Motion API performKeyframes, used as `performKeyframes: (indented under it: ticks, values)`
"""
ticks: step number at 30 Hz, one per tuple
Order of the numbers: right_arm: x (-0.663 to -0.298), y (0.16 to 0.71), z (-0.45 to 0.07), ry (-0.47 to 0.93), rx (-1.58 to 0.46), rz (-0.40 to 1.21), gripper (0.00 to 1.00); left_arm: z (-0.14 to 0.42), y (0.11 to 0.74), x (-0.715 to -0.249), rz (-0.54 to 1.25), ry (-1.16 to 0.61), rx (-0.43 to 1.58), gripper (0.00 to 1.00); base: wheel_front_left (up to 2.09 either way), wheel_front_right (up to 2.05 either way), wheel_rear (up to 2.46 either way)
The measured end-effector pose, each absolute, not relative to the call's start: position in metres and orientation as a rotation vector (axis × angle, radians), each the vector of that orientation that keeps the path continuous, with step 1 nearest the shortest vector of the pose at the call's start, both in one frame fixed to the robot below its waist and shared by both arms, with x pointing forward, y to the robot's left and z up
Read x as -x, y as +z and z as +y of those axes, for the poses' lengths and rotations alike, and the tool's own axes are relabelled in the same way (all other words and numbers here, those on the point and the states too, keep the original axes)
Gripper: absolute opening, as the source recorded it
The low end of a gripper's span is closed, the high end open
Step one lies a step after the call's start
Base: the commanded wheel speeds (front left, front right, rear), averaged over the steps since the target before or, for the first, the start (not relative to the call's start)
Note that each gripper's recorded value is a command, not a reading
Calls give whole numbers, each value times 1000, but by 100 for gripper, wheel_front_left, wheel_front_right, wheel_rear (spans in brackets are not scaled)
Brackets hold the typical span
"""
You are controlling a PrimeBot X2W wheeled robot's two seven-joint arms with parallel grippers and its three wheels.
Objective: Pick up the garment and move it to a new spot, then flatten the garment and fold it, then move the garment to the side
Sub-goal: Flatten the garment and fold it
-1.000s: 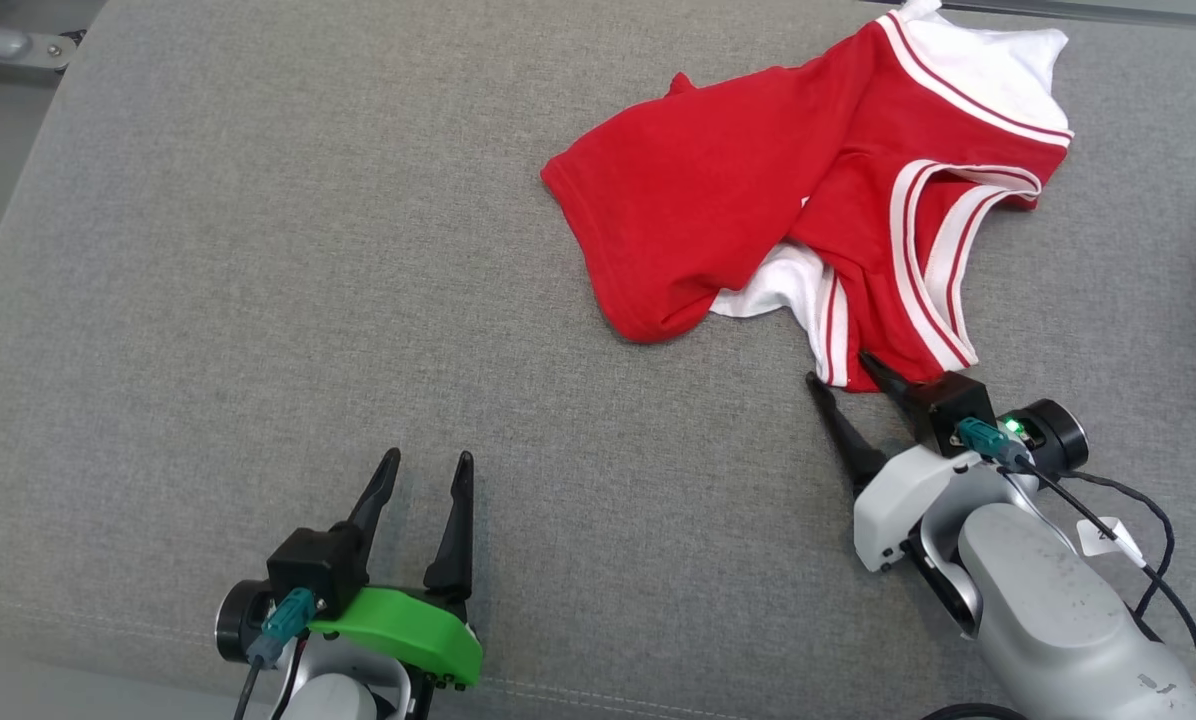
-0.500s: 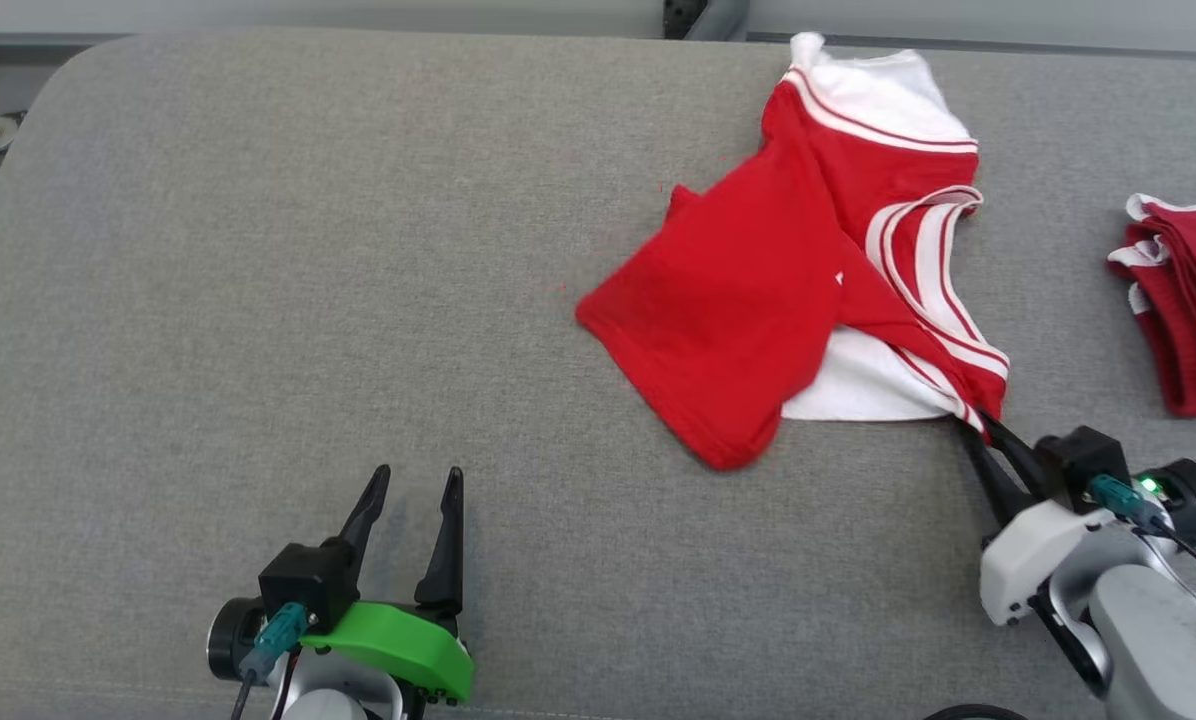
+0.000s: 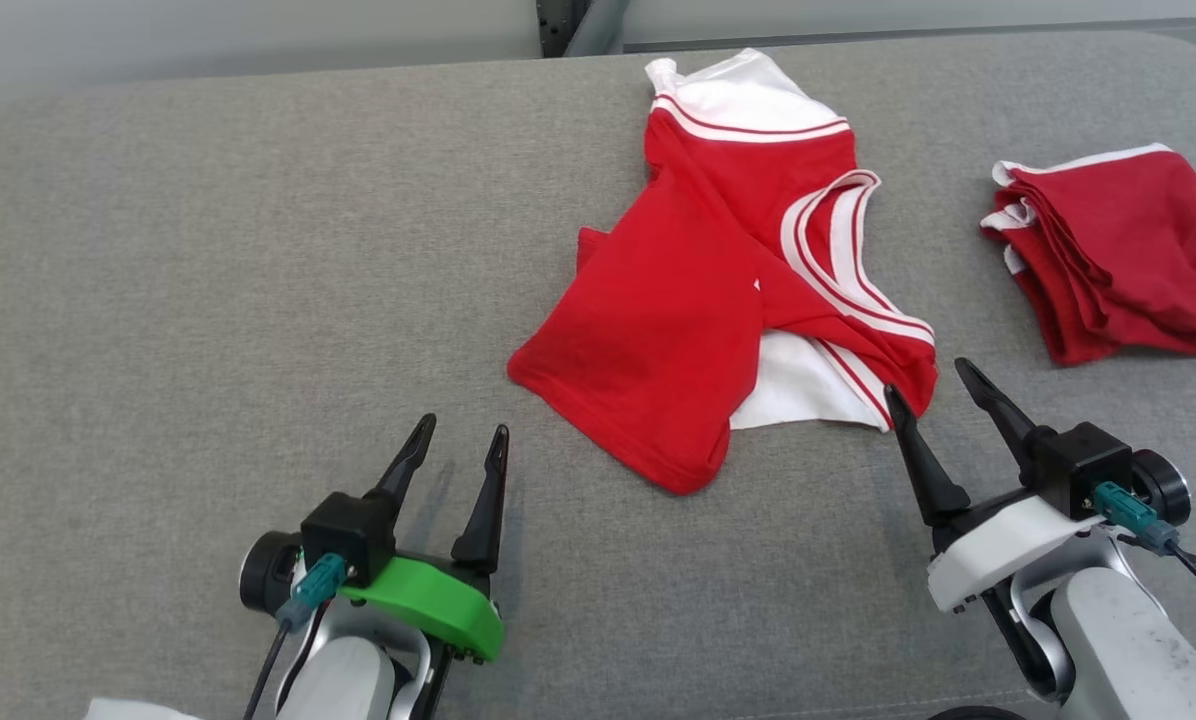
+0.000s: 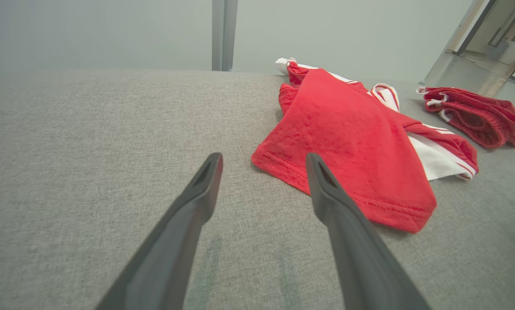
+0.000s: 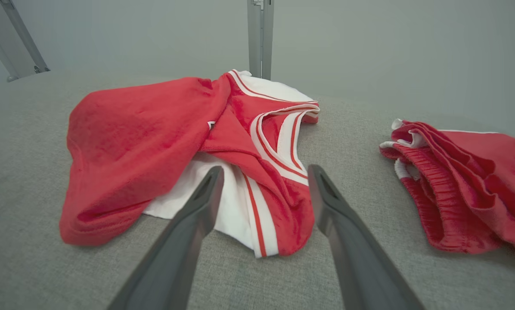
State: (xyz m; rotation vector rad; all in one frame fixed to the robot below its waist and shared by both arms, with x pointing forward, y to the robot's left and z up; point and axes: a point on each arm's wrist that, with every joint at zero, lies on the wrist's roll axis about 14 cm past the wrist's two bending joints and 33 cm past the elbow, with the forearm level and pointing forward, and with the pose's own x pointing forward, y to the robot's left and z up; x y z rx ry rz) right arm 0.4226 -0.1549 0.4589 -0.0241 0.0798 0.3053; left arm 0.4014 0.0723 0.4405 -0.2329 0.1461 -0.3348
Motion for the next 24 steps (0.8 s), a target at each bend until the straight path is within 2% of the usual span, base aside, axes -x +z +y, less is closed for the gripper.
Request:
performKeyframes:
  ticks: [9,21,22,23,24]
  values:
    - [-417,456,-173,195,-35,80,100,42,413,-448,218,-415,188,100,0,0,0]
    - [-407,436,-206,87,-32,141,100,22,373,-463,308,-462,172,100,0,0,0]
    - [-408,435,-206,87,-32,143,100,22,372,-465,307,-462,172,80,0,0,0]
    - [-409,435,-206,88,-32,143,100,22,372,-465,304,-463,171,27,0,0,0]
    - [-410,435,-205,90,-31,141,100,22,375,-467,296,-464,170,0,0,0,0]
